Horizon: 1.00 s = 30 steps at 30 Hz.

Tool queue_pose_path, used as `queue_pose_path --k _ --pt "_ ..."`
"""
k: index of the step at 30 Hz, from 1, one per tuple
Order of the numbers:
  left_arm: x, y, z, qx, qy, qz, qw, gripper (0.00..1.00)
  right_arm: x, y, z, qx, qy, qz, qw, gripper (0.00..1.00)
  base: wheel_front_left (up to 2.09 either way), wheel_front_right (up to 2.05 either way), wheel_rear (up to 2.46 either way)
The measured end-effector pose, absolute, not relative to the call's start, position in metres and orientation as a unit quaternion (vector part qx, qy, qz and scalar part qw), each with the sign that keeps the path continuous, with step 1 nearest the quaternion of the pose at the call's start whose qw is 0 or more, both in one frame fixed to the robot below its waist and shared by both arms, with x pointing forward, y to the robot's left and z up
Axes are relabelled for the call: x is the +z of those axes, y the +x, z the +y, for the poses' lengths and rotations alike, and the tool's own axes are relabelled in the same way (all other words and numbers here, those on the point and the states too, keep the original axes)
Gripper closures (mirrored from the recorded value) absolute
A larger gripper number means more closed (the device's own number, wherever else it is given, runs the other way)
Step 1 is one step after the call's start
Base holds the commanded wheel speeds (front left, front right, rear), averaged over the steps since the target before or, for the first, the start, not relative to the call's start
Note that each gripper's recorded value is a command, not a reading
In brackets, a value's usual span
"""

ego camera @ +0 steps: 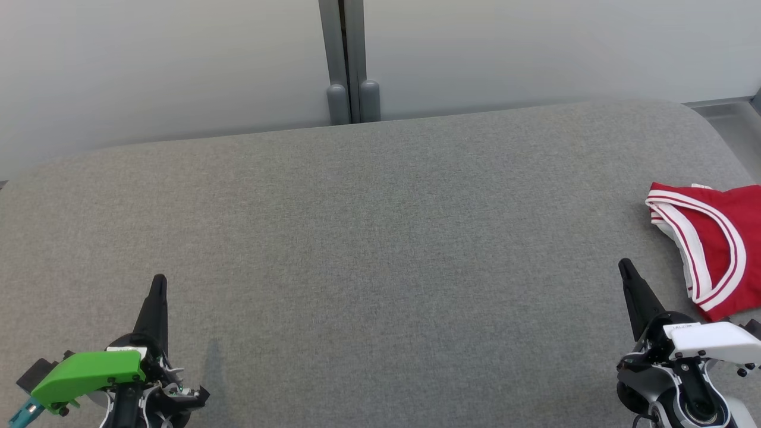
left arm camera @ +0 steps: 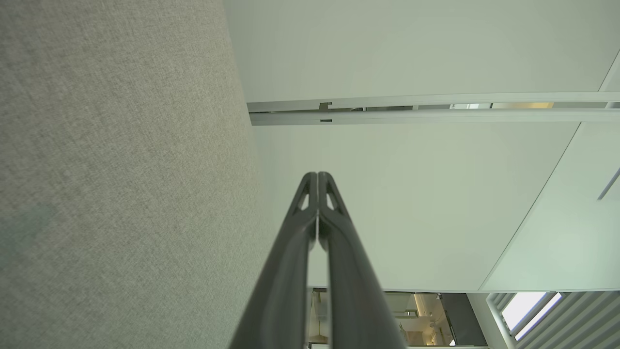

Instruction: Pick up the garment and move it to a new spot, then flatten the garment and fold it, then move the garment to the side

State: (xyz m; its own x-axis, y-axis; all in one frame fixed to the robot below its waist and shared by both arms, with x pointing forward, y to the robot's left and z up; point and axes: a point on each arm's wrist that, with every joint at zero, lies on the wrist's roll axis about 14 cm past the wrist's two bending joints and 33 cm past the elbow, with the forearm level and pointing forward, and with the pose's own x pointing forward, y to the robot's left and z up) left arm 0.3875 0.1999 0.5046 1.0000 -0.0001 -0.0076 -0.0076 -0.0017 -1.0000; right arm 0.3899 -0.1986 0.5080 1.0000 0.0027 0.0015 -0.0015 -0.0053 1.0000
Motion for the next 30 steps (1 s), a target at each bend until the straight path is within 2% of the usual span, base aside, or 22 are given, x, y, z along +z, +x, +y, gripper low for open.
queue_pose_path --k 30 --pt "0.5047 0.3876 0.1999 0.003 -0.708 0.003 0.706 1.00 0.5080 0.3899 -0.1987 0.001 0.709 0.000 0.705 1.00 0.00 0.00 0.00"
